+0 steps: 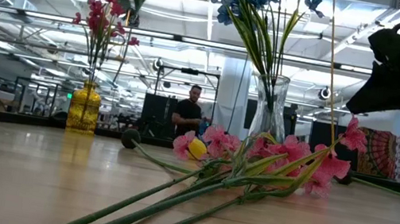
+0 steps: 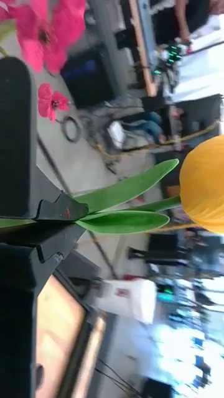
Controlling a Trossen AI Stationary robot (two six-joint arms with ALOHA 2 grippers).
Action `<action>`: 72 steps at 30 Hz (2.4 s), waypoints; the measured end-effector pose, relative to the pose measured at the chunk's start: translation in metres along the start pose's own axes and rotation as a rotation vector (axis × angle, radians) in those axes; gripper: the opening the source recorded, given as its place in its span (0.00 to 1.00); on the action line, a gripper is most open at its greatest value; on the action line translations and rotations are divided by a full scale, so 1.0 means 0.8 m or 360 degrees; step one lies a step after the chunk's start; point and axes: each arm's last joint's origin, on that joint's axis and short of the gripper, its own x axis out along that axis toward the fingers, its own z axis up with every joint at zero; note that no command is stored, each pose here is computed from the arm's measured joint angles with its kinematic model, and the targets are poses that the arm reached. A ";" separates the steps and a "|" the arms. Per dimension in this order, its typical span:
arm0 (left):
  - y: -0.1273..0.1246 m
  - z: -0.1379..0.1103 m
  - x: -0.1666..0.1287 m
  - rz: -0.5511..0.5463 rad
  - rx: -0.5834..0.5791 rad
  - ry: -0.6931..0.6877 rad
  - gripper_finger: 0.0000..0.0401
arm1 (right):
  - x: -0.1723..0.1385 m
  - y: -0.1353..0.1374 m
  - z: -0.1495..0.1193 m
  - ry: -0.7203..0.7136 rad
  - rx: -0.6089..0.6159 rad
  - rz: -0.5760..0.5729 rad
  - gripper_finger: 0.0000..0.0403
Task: Sort flowers into vase by color
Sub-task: Put the bottom yellow tulip into the yellow vase
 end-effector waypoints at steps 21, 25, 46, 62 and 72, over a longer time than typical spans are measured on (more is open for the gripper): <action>0.039 -0.039 -0.072 0.0142 0.0188 -0.0426 0.00 | 0.000 0.000 0.000 -0.0006 0.0002 -0.0008 0.17; 0.044 -0.041 -0.072 0.0232 0.0192 -0.0381 0.00 | 0.000 -0.001 0.001 -0.0032 0.0002 -0.0022 0.17; 0.054 -0.049 -0.057 0.0367 0.0216 -0.0266 0.00 | 0.000 -0.001 0.001 -0.0067 0.0003 -0.0041 0.17; 0.053 -0.072 -0.043 0.0436 0.0192 -0.0133 0.00 | 0.000 -0.001 0.002 -0.0067 0.0004 -0.0040 0.17; 0.051 -0.120 -0.038 0.0511 0.0136 -0.0022 0.00 | 0.000 -0.001 0.002 -0.0070 0.0009 -0.0035 0.17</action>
